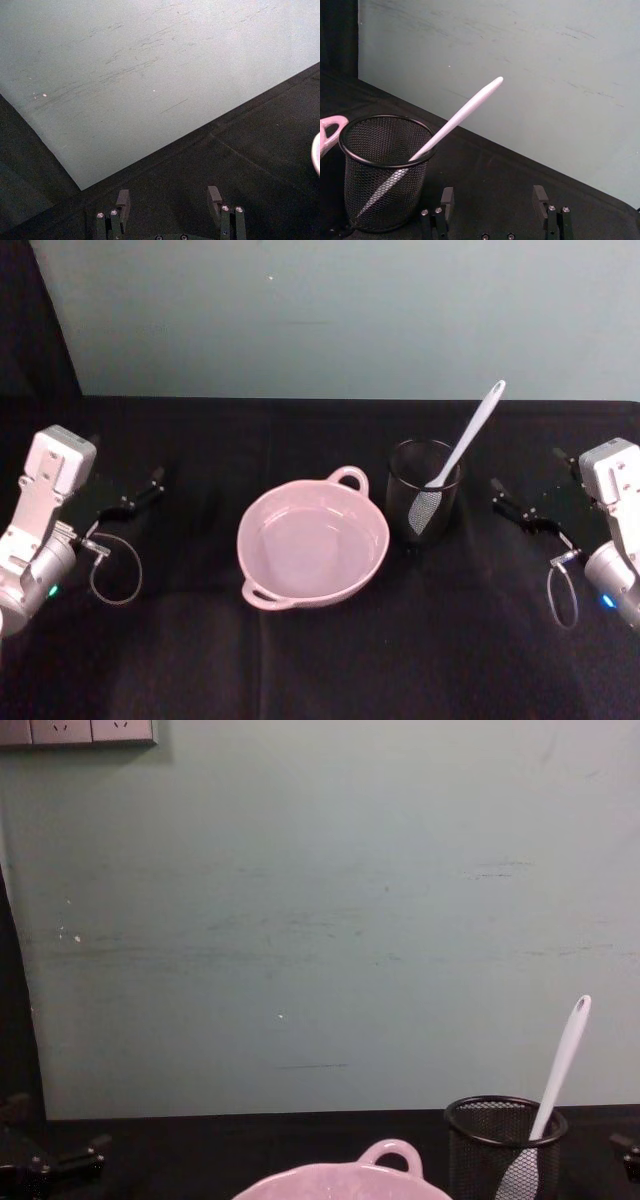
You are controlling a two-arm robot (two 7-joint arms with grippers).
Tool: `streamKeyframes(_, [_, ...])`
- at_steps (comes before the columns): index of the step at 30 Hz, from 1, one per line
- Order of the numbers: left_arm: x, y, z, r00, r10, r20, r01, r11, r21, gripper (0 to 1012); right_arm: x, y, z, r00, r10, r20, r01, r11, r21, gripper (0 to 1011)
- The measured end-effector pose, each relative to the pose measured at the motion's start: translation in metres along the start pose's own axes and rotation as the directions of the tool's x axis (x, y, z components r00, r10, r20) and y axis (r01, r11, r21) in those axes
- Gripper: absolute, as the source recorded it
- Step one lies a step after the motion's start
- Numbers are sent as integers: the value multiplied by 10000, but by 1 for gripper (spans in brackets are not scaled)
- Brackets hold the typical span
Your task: Use the one hand to pick up the spoon and stir the clear water in the bowl.
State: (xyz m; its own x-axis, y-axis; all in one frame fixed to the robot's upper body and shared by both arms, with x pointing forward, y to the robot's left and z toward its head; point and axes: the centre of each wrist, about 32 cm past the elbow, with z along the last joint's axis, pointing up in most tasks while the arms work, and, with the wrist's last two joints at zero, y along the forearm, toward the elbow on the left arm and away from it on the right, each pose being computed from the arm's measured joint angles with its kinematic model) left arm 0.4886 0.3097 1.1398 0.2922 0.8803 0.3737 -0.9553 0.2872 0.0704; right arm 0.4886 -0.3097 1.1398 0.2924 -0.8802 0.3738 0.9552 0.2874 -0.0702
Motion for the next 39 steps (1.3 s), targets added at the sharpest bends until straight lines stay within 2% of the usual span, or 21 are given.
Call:
streamKeyframes(31, [0,0,0,10000,0,0,0,10000,-1,1011,0,0,0,10000,0,-1,0,10000,0,1003])
streamKeyframes(35, [0,0,0,10000,-1,0,1,10000,0,1011,42,-103,61,9990,302,-316,-286,9984,481,1003])
streamKeyframes(39, [0,0,0,10000,-1,1,1,10000,-1,1011,103,-199,141,9954,497,-822,-442,9967,676,1002])
